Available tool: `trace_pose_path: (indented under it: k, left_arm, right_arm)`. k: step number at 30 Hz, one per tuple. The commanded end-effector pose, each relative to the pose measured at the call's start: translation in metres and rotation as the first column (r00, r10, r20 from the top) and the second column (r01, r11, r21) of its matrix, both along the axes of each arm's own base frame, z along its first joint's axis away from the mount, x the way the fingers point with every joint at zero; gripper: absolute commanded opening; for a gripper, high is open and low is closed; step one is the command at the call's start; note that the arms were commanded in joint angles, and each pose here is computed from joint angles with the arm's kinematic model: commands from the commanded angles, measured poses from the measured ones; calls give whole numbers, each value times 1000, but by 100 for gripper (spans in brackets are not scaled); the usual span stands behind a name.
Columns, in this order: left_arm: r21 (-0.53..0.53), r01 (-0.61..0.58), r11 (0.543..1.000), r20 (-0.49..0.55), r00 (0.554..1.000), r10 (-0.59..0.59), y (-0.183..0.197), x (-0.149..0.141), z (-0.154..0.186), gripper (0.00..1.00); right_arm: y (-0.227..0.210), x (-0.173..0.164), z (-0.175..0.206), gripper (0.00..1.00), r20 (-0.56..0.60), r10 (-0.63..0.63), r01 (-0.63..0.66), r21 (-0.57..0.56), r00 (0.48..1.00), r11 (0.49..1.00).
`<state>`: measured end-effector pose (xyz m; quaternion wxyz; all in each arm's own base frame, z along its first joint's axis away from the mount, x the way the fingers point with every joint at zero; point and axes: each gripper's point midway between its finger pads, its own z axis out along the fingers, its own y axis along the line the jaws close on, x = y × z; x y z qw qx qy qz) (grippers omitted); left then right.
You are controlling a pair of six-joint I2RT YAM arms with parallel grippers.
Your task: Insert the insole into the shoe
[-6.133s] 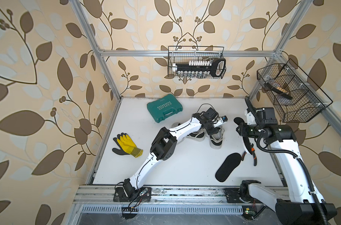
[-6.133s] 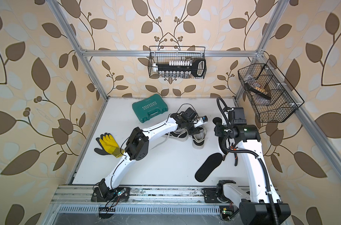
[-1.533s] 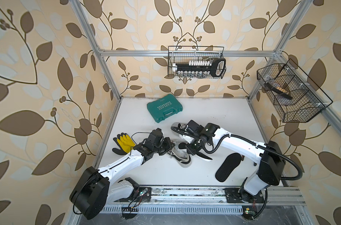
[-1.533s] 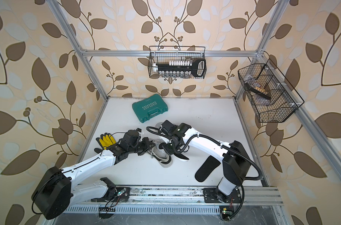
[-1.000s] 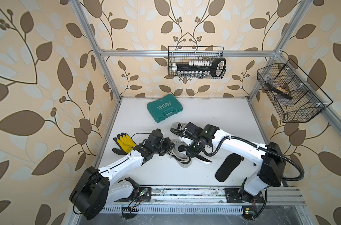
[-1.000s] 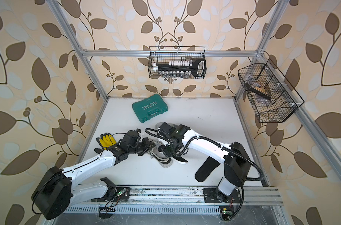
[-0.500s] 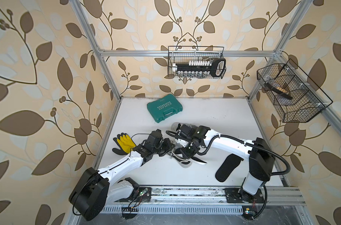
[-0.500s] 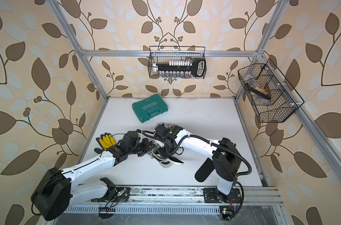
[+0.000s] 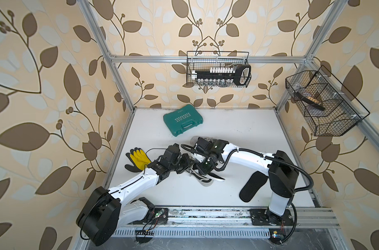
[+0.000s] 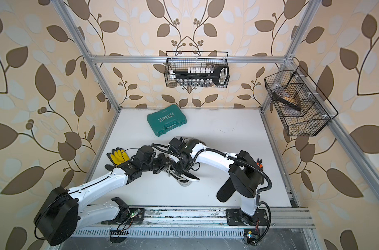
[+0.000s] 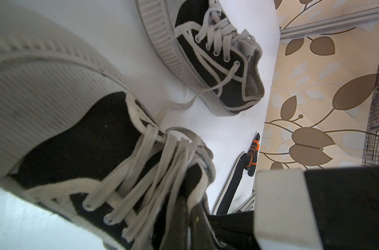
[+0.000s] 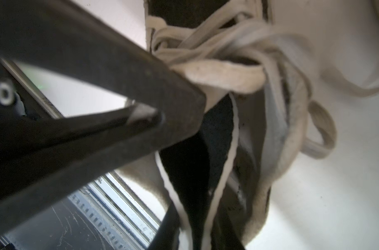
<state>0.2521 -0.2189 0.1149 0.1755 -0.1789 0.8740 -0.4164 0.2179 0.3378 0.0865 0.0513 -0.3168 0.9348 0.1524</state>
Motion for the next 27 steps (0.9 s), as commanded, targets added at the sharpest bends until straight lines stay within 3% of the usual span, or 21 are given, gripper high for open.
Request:
trace_pose_path:
  k: [1, 7, 14, 24, 27]
  left_arm:
    - [-64, 23, 998, 43, 999, -21, -8, 4, 16, 0]
    - [-65, 16, 998, 30, 999, -14, -7, 2, 8, 0]
    - [-92, 8, 996, -4, 1000, -9, -8, -2, -8, 0]
    - [-120, -27, 992, -32, 999, 23, -7, -2, -11, 0]
    - [-102, -27, 994, -41, 999, 23, -5, -3, -13, 0]
  right_arm:
    - [5, 0, -1, 22, 27, 26, -27, 35, 999, 999]
    - [17, 30, -4, 21, 91, 38, -47, 103, 995, 994]
    - [19, 38, -3, 23, 168, 68, -99, 185, 983, 978]
    - [36, 59, -15, 23, 173, 43, -74, 177, 984, 982]
    - [30, 54, -13, 28, 174, 39, -67, 161, 984, 985]
